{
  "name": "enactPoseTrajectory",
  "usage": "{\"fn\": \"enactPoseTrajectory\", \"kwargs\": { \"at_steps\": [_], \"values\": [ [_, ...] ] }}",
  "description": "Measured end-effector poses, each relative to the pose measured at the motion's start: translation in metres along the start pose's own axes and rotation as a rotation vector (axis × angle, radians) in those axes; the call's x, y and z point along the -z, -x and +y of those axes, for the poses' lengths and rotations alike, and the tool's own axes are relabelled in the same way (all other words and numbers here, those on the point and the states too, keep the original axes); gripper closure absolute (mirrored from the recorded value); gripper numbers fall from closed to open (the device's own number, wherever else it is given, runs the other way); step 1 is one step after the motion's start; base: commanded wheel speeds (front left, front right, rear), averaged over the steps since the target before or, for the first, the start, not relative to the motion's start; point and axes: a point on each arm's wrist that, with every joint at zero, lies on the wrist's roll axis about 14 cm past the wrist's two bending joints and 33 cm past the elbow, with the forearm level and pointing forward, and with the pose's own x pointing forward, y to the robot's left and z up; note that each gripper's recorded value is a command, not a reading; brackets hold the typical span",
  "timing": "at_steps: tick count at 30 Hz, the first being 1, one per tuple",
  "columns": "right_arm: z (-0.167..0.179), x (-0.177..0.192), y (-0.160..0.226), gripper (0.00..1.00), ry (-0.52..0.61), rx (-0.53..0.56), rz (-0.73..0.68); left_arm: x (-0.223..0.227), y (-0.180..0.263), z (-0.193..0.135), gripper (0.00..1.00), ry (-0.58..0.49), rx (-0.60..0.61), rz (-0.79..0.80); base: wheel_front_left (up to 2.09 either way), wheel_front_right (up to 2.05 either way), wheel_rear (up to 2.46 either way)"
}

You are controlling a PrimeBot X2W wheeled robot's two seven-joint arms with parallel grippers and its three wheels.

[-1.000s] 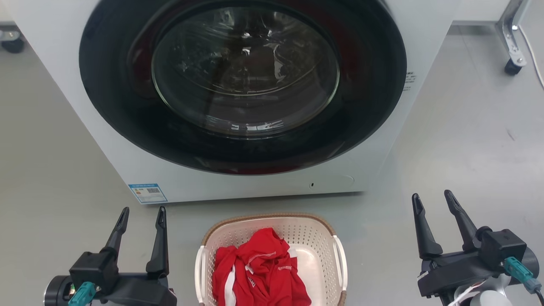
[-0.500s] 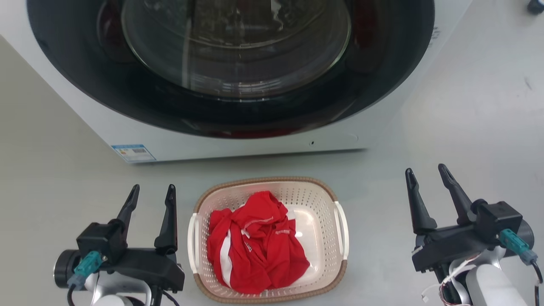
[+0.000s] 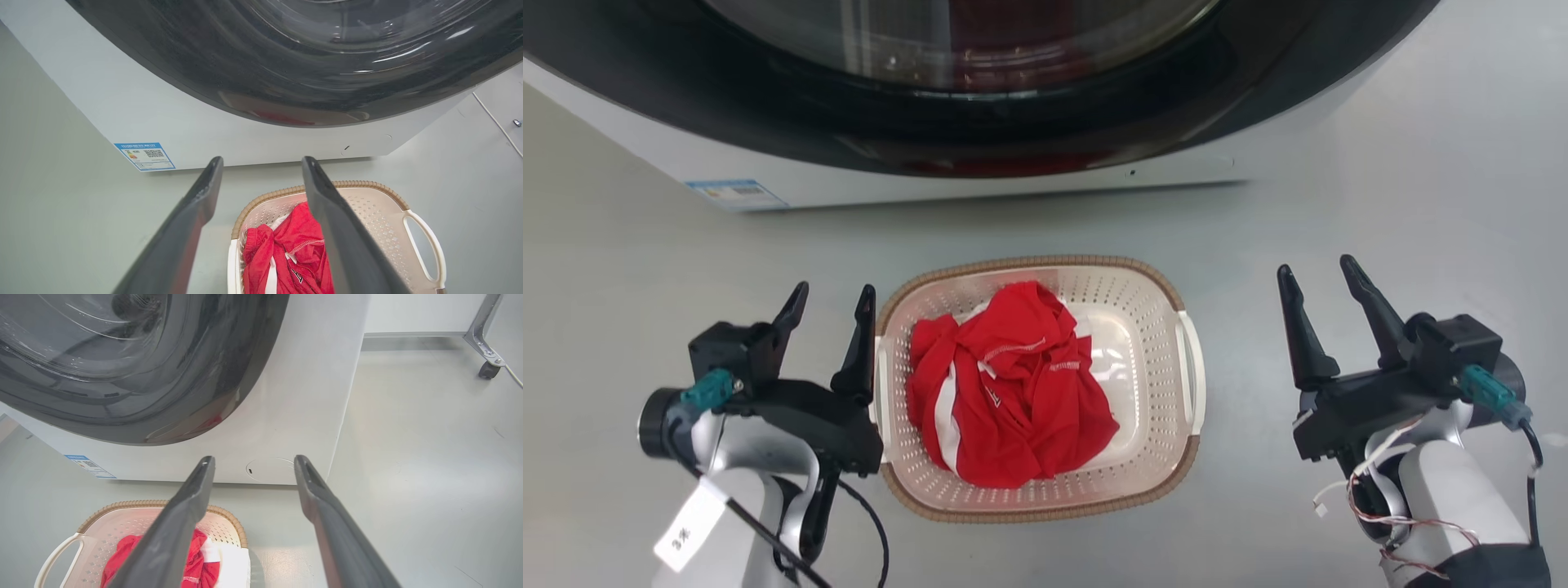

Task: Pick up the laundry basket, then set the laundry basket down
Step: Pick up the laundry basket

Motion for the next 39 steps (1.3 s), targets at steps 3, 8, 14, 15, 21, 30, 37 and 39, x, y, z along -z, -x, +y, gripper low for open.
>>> {"fn": "enactPoseTrajectory", "kwargs": {
  "at_steps": [3,8,14,15,21,30,37,39],
  "values": [
    [0.001,0.016,-0.012,0.0,-0.006,-0.012,0.044,0.016,-0.014,0.004,0.0,0.018,0.002,0.058,0.0,0.0,0.0],
    [0.006,0.048,-0.027,0.0,-0.016,-0.042,0.126,0.049,-0.033,0.014,0.0,0.032,-0.009,0.161,0.0,0.0,0.0],
    [0.012,0.092,-0.032,0.0,-0.036,-0.069,0.235,0.093,-0.043,0.025,0.0,0.049,-0.025,0.29,0.0,0.0,0.0],
    [0.014,0.097,-0.032,0.0,-0.038,-0.075,0.249,0.1,-0.044,0.027,0.0,0.051,-0.027,0.309,0.0,0.0,0.0],
    [0.02,0.126,-0.033,0.0,-0.055,-0.097,0.321,0.142,-0.042,0.037,0.0,0.062,-0.041,0.432,0.0,0.0,0.0],
    [0.02,0.155,-0.032,0.0,-0.079,-0.102,0.394,0.172,-0.047,0.042,0.0,0.066,-0.041,0.531,0.0,0.0,0.0],
    [0.024,0.173,-0.038,0.0,-0.074,-0.124,0.441,0.183,-0.061,0.049,0.0,0.07,-0.046,0.568,0.0,0.0,0.0],
    [0.025,0.178,-0.04,0.0,-0.074,-0.13,0.453,0.185,-0.065,0.051,0.0,0.069,-0.049,0.573,0.0,0.0,0.0]
  ]
}}
